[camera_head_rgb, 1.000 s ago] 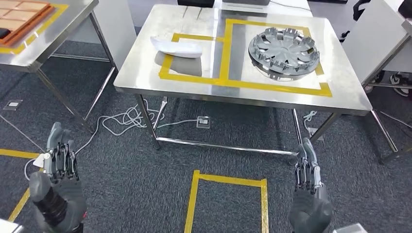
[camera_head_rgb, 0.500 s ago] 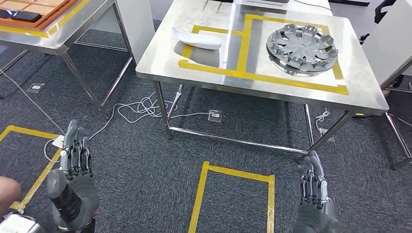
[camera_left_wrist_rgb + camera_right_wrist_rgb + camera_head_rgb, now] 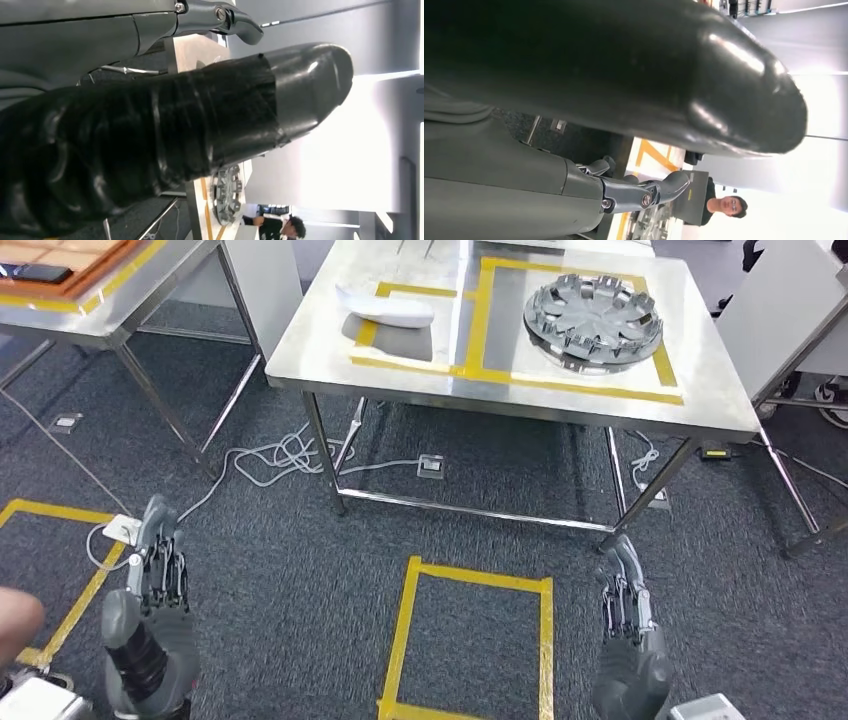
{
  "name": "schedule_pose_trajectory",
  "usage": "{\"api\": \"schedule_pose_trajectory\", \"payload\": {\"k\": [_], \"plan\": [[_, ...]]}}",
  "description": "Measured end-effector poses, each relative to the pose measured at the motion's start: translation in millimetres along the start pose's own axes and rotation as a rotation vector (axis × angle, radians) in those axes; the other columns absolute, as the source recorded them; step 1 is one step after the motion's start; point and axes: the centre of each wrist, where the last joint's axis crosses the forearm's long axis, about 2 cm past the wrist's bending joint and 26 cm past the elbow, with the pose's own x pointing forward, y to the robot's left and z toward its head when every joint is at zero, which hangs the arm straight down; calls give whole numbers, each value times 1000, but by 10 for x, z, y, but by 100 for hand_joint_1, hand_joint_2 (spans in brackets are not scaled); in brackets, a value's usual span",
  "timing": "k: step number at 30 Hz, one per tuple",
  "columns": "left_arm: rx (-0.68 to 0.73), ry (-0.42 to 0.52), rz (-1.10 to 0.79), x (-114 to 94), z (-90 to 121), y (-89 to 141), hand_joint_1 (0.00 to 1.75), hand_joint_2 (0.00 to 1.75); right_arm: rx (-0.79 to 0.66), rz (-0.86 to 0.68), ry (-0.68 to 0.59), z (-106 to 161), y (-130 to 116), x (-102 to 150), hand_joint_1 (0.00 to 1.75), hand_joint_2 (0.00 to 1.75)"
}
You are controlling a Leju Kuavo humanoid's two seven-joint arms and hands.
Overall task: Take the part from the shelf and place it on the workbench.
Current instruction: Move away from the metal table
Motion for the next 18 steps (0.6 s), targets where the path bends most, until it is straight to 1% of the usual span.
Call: {"api": "schedule_pose_trajectory", "payload": {"k": [18], "plan": [[6,-1,9,13,-17,15,0,0,-1,-5,-3,-56,4,23,0,0]]}}
